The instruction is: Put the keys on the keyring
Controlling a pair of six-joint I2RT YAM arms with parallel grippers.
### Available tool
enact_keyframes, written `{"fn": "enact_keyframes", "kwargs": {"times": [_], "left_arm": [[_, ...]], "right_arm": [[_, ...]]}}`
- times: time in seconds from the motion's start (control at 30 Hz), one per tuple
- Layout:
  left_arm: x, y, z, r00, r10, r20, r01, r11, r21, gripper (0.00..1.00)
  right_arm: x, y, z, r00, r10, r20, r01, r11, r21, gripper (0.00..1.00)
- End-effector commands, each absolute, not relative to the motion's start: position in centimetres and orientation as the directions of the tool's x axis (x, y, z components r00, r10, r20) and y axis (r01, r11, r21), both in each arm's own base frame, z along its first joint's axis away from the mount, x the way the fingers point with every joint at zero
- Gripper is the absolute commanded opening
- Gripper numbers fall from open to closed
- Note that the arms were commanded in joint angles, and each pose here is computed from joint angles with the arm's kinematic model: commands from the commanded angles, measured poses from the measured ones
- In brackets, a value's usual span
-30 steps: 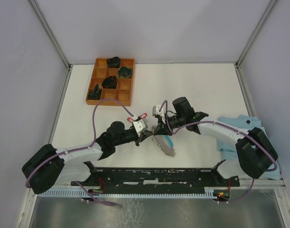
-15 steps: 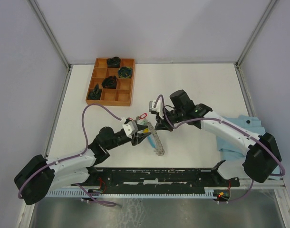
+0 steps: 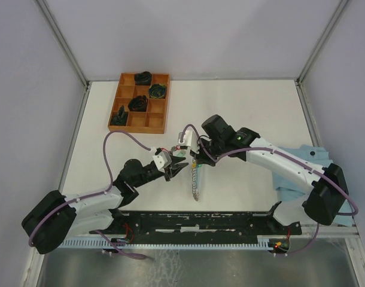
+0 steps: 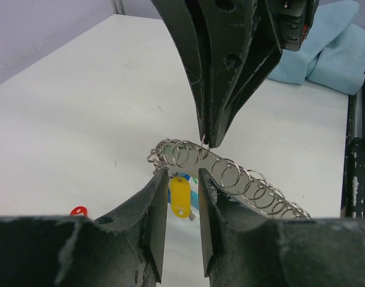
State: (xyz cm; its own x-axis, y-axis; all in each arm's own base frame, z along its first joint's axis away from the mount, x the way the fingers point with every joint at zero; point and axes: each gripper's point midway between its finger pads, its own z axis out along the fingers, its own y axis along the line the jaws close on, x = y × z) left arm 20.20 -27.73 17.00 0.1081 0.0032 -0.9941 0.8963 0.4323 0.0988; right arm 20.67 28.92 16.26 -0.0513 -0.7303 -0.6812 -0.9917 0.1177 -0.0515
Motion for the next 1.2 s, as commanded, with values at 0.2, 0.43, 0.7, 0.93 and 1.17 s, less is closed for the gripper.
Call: {"fn": "enact_keyframes", "kwargs": {"times": [0.2,0.43,0.7,0.93,1.17], "left_arm": [[19.5,-29.0,17.8,0.165,-0.04,-0.986,0.926,0.349,0.14,0.33],[20.5,-29.2,18.5,0.171,-0.058,-0.984,0.915,0.381,0.136,0.33],[20.9,-30.0,18.7,0.15,-0.078,-0.986,0.924,0.367,0.111,0.27],[21.4,-30.2,19.2,0.147,-0.091,-0.985,0.918,0.383,0.101,0.2],[22.3,-30.0,18.7,0.108,-0.077,-0.991,0.898,0.435,0.065,0.03]], "right_arm": [[22.4,30.4,18.2,-0.07,-0.707,-0.704,-0.975,0.199,-0.102,0.01],[22.3,30.6,18.1,-0.095,-0.704,-0.704,-0.968,0.229,-0.099,0.01],[22.2,31.0,18.2,-0.12,-0.688,-0.716,-0.96,0.263,-0.092,0.01],[21.9,31.2,18.2,-0.124,-0.683,-0.72,-0.959,0.269,-0.09,0.01],[21.9,31.4,18.5,-0.145,-0.67,-0.728,-0.95,0.3,-0.087,0.01]]}}
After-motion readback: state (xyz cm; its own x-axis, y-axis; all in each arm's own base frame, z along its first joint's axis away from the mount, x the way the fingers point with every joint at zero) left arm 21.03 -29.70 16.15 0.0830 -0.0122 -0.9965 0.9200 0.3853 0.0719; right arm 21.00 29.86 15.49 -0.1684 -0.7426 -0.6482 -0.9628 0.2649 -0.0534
